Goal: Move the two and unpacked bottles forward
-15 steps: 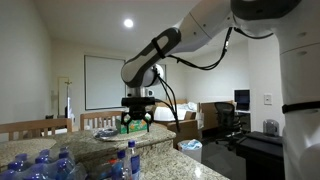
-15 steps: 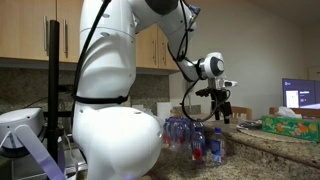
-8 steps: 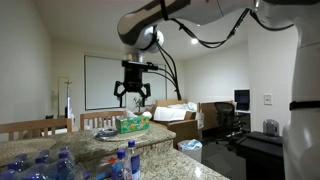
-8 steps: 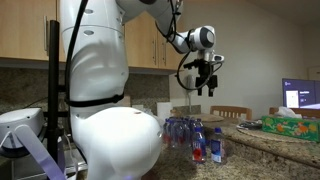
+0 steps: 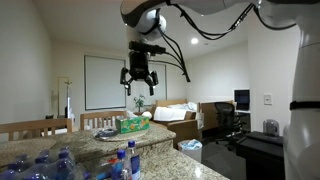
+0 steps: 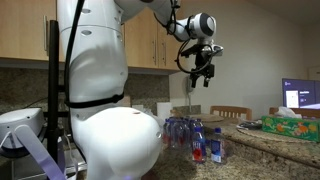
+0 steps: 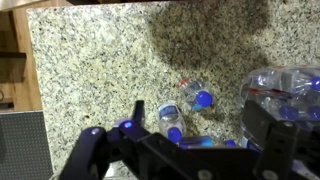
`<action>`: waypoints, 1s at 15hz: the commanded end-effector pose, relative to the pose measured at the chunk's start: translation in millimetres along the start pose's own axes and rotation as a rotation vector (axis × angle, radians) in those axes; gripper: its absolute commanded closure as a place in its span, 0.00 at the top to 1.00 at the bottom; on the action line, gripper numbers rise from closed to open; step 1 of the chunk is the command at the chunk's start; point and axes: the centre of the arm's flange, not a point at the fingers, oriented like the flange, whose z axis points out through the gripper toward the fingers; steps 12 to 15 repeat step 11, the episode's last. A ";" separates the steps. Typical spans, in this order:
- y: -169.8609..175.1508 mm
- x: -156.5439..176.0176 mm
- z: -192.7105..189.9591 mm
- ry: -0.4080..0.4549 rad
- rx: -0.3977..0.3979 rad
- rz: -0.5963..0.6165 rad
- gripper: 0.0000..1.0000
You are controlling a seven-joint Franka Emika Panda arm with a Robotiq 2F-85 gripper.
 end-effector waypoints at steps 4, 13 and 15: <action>0.0 2.7 3.1 -0.007 -0.002 0.001 1.00; 0.0 3.0 3.2 -0.007 -0.003 0.001 1.00; 0.0 3.0 3.2 -0.007 -0.003 0.001 1.00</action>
